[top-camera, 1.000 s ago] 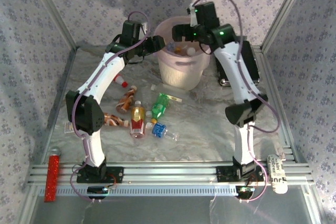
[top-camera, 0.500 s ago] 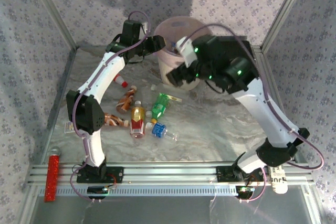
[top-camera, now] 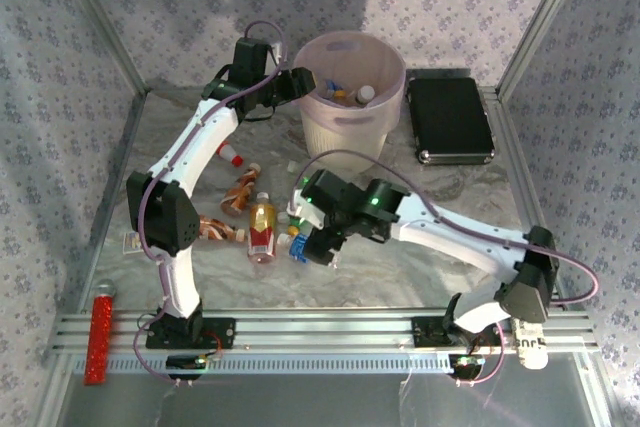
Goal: Put the plastic bottles in the bin
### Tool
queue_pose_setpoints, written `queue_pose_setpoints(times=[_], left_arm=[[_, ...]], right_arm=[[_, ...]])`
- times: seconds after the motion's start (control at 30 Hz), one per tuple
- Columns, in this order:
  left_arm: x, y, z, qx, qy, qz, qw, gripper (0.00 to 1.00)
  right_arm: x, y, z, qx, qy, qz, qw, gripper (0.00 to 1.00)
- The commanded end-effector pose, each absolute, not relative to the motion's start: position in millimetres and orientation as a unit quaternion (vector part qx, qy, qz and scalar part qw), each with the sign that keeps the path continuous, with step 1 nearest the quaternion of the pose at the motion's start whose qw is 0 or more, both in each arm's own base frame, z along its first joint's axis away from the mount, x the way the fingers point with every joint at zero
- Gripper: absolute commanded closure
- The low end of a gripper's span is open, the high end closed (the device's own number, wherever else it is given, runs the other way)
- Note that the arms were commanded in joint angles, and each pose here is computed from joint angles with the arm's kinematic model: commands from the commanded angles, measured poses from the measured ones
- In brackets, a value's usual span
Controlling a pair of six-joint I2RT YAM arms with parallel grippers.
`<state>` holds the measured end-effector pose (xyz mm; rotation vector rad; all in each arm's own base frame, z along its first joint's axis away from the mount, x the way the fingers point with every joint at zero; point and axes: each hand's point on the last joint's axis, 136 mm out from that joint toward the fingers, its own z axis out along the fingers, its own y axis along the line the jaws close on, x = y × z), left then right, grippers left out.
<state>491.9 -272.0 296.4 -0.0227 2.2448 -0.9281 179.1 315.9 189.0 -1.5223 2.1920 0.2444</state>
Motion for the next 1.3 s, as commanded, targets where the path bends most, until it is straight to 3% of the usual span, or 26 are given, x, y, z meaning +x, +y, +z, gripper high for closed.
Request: queue_pose_setpoints(times=[0.0,0.43,0.8,1.27], left_arm=[[482.6,-266.1,264.6,-0.005,0.895,-0.324,0.306,0.38],[479.8,-261.7,270.6,-0.001,0.895,-0.321,0.311,0.39],[479.4,-260.2,272.2,0.0,0.894,-0.321,0.312,0.39],[480.9,-260.4,272.2,-0.002,0.893,-0.323,0.312,0.39]], right_arm=[[182.6,325.2,162.2,-0.568,0.791,0.078,0.215,0.04],[173.8,336.0,66.5,-0.601,0.79,0.071,0.093,0.02],[187.4,336.0,31.0,-0.596,0.797,0.045,0.084,0.02],[191.7,327.1,58.6,-0.574,0.811,0.037,0.103,0.31]])
